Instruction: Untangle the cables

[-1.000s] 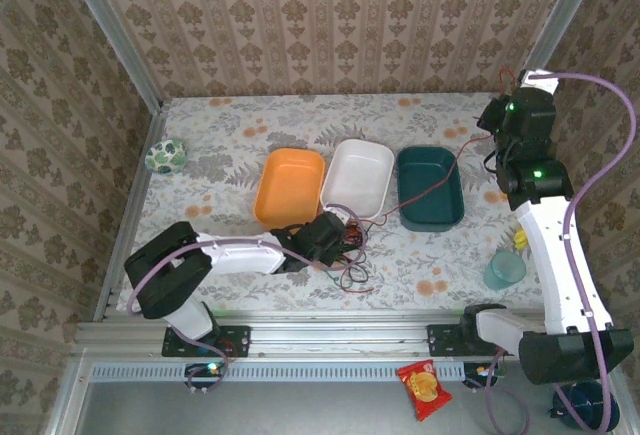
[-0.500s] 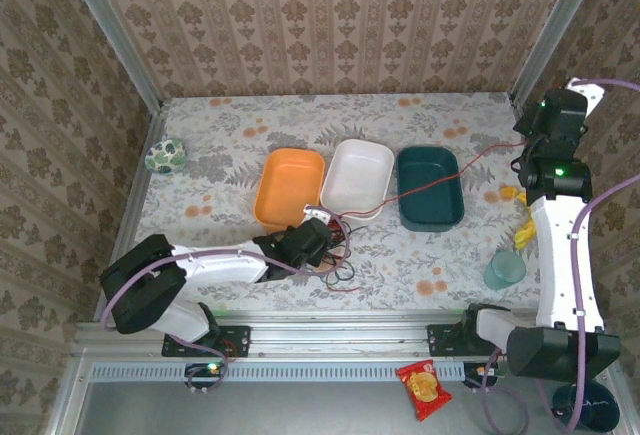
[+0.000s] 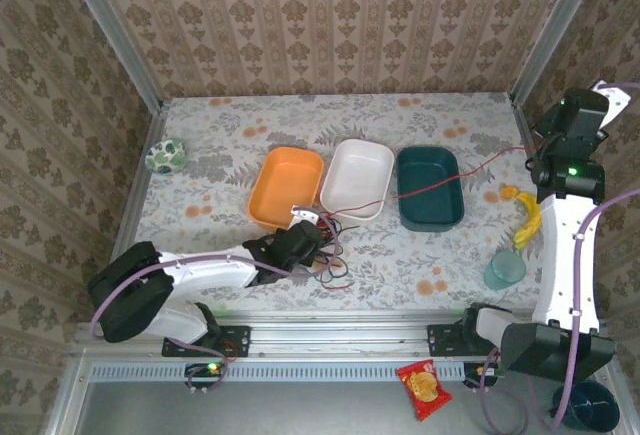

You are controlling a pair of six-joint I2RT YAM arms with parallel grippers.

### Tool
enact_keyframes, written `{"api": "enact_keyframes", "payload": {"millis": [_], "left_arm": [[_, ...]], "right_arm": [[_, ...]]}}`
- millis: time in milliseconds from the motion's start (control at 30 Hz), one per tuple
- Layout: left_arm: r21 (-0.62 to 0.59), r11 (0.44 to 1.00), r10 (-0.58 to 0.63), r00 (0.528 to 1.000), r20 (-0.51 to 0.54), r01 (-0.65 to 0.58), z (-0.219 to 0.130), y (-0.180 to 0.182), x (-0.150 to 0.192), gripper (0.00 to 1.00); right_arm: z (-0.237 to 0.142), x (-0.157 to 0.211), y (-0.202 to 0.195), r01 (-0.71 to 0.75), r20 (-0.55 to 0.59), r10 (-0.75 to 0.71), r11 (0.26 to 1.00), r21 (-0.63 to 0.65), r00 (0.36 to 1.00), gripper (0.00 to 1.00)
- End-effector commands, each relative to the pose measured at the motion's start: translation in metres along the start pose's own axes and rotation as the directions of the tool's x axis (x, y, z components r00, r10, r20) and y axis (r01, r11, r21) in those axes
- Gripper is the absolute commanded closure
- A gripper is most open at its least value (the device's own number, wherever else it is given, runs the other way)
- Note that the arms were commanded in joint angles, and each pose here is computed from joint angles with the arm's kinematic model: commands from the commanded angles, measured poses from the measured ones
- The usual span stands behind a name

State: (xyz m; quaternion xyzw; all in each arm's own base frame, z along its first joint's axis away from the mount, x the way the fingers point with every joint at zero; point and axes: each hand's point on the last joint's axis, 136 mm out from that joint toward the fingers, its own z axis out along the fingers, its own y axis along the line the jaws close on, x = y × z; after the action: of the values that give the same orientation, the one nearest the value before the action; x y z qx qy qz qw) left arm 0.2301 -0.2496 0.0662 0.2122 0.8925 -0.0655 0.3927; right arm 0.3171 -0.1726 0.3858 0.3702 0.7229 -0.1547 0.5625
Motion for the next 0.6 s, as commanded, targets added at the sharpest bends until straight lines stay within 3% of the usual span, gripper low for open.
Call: {"api": "enact_keyframes", "payload": {"millis": [0,200,567], "left_arm": [[0.012,1.000,-0.010,0.999,0.040,0.010,-0.004,-0.002,-0.009,1.00],[0.010,0.999,-0.044,0.997,0.067,0.043,-0.009,0.006,-0.005,1.00],[-0.018,0.991,-0.130,0.987,0.090,0.132,-0.025,0.033,0.011,1.00]], "right_arm": [[-0.010,-0.014,0.000,-0.056,0.025,0.057,0.998,-0.029,0.998,1.00],[-0.004,-0.013,-0.024,-0.245,-0.014,0.245,0.969,-0.011,0.969,1.00],[0.003,-0.006,-0.036,-0.323,-0.039,0.323,0.946,-0.001,0.946,1.00]]}}
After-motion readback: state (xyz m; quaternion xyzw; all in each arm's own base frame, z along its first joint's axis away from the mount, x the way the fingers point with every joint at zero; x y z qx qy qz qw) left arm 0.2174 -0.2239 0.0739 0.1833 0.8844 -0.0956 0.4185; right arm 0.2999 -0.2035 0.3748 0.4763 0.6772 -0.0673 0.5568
